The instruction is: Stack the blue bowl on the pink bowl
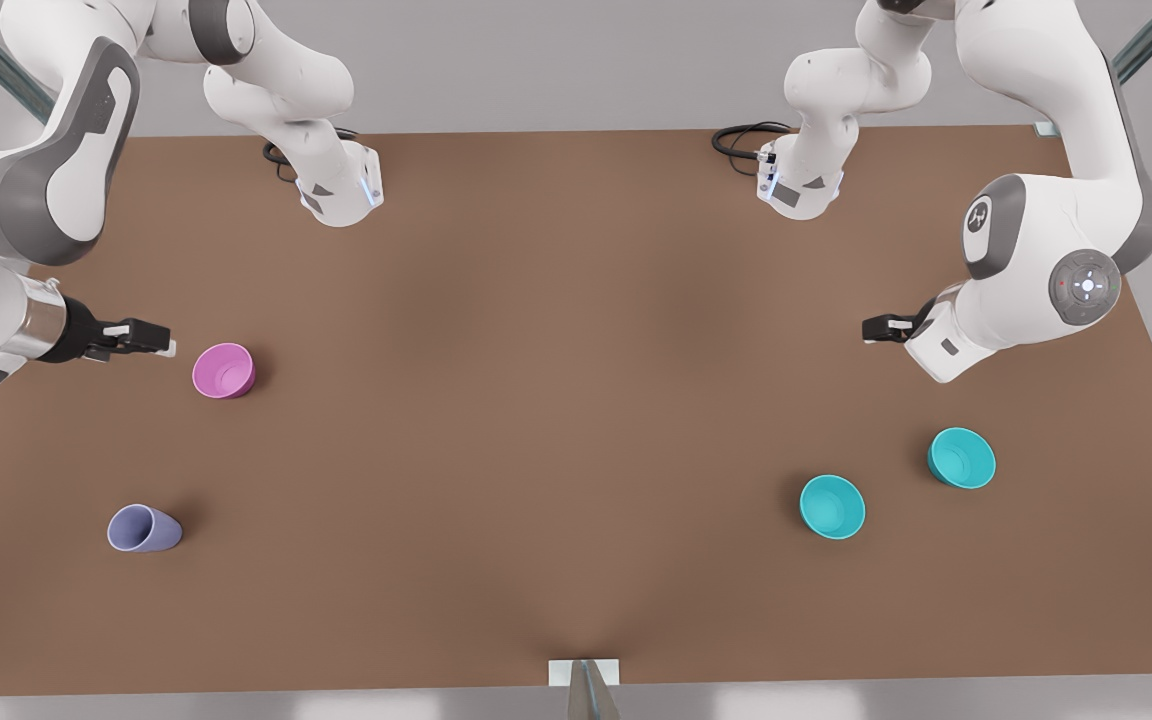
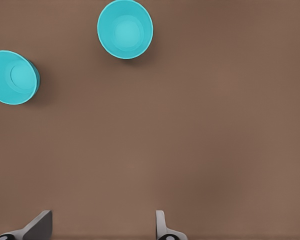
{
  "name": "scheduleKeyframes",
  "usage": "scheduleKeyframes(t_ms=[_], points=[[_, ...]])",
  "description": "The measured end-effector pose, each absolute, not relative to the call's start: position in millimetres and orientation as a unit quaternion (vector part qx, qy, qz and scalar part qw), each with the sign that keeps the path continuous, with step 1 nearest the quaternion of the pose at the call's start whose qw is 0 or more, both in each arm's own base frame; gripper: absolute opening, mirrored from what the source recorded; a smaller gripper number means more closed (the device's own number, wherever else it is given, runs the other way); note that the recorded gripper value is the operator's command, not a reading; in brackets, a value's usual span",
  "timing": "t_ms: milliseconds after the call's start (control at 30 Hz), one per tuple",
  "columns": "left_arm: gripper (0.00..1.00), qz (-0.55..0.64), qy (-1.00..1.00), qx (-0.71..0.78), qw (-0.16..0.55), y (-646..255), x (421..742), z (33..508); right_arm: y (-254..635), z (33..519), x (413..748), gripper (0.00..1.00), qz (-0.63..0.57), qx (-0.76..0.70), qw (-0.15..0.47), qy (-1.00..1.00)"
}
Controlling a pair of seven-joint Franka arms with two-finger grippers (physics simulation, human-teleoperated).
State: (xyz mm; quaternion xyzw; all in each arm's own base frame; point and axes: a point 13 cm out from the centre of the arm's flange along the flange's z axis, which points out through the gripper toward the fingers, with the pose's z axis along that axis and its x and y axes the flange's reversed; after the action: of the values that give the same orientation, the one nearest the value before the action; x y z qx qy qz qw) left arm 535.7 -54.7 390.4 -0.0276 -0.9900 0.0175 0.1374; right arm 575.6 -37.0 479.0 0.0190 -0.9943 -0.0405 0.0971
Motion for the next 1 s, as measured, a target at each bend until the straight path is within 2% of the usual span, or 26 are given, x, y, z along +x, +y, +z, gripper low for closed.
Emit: scheduleKeyframes(t_ms=[100,233,333,467,533,600,667,767,1000], points=[[1.0,0.018,-0.99,-0.027,0.139,-55,536,389,-38,476,575,1.0,-0.041,0.021,0.101,-0.994],[1.0,0.018,-0.99,-0.027,0.141,-54,536,387,-110,386,544,1.0,-0.046,-0.031,0.179,-0.982],[1.0,0.018,-0.989,-0.027,0.143,-54,535,386,-165,308,488,1.0,-0.072,-0.071,0.213,-0.972],[1.0,0.017,-0.989,-0.026,0.148,-54,534,384,-150,212,415,1.0,-0.104,-0.072,0.206,-0.97],[1.0,0.017,-0.988,-0.027,0.149,-54,534,383,-151,174,418,1.0,-0.11,-0.081,0.176,-0.975],[1.0,0.017,-0.988,-0.027,0.151,-54,534,382,-159,146,436,1.0,-0.108,-0.09,0.145,-0.979],[1.0,0.017,-0.988,-0.027,0.152,-54,533,381,-170,127,456,1.0,-0.103,-0.098,0.117,-0.983],[1.0,0.017,-0.988,-0.027,0.153,-54,533,381,-183,115,469,1.0,-0.097,-0.104,0.085,-0.986],[1.0,0.017,-0.987,-0.027,0.155,-54,532,380,-190,100,441,1.0,-0.103,-0.102,0.066,-0.987]])
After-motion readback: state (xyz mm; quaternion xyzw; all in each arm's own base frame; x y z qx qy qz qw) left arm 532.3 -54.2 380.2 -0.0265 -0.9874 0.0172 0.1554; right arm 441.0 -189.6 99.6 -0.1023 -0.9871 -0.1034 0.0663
